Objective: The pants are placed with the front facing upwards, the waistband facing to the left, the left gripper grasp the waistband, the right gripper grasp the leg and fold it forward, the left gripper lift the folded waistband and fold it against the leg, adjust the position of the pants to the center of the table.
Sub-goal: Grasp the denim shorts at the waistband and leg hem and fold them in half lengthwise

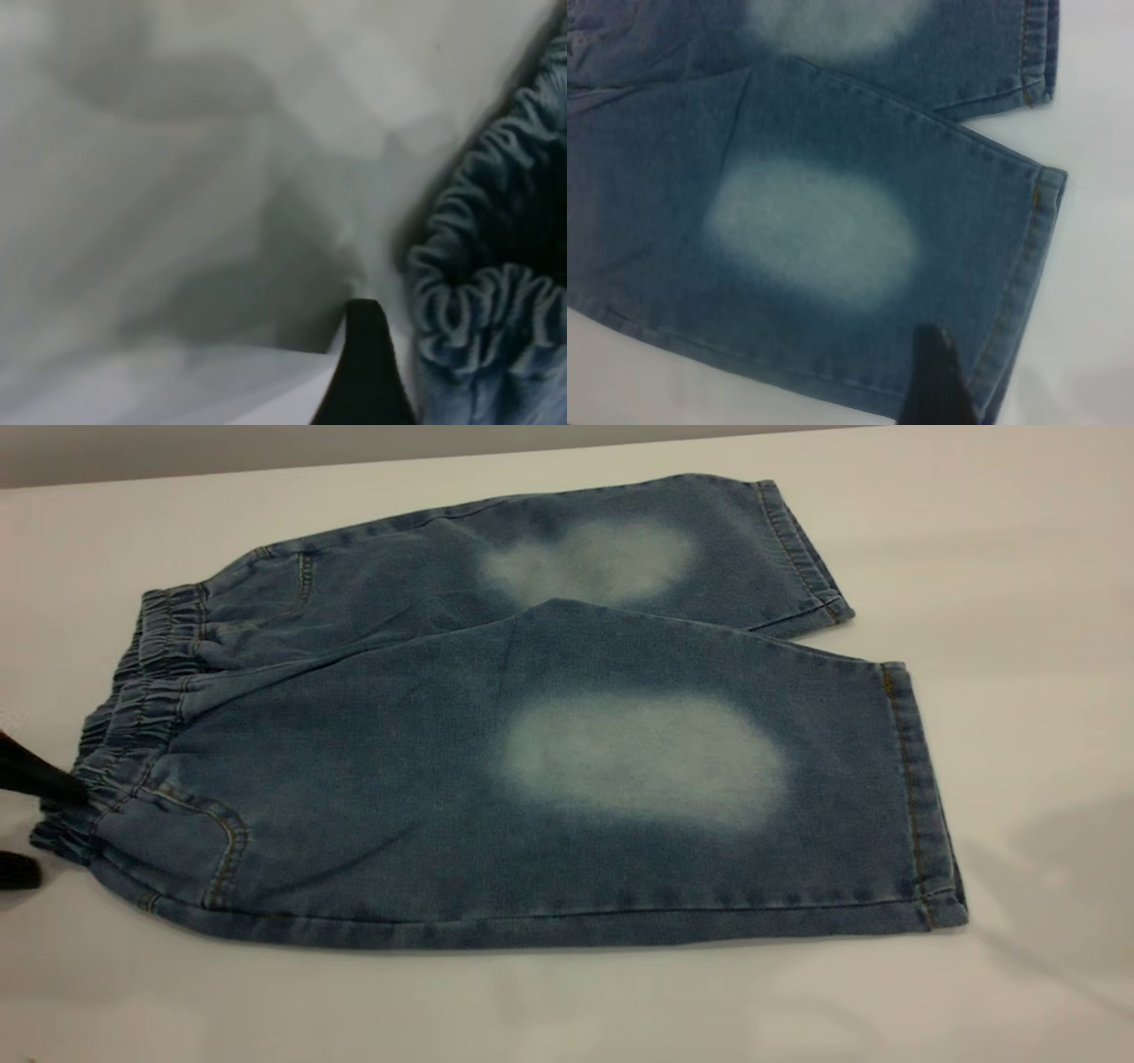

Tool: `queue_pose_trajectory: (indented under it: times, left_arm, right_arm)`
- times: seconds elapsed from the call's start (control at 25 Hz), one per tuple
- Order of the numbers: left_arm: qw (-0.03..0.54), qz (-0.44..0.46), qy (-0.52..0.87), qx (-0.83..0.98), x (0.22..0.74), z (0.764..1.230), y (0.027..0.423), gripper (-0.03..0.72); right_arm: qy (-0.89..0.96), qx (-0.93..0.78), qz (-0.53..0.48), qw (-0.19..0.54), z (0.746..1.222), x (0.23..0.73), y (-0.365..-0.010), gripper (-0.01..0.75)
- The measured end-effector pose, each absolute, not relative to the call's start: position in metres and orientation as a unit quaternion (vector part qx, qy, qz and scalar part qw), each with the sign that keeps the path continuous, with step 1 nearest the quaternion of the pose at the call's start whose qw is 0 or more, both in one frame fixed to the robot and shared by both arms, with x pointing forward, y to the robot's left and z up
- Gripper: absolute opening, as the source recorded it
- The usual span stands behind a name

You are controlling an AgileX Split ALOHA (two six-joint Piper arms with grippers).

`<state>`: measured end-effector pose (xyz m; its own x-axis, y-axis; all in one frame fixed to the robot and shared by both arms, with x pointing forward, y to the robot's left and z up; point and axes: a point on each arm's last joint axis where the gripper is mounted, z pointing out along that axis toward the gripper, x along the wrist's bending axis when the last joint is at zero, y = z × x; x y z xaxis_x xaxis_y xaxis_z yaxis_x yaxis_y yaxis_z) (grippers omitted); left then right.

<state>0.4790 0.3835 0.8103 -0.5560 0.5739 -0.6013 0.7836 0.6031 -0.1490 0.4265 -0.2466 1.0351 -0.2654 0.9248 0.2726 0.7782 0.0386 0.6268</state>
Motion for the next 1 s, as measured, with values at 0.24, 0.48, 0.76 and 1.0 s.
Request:
queue_pose_trajectory:
  times: [0.24,0.48,0.76,1.0]
  left_arm:
    - [0.278,-0.209,0.856,0.382,0.482,0.804,0.382,0.482]
    - [0.264,-0.186,0.869,0.375,0.482,0.801,0.386,0.38]
    - [0.256,-0.158,0.871,0.39,0.482,0.798,0.39,0.144]
    - [0.269,-0.16,0.873,0.374,0.485,0.799,0.389,0.129]
  right_arm:
    - [0.712,0.598,0.354,0.102,1.035,0.427,-0.246,0.425]
    - [0.709,0.603,0.355,0.088,1.035,0.425,-0.245,0.425]
    - [0.703,0.608,0.361,0.077,1.035,0.425,-0.243,0.425]
    - [0.689,0.634,0.348,0.046,1.03,0.423,-0.242,0.425]
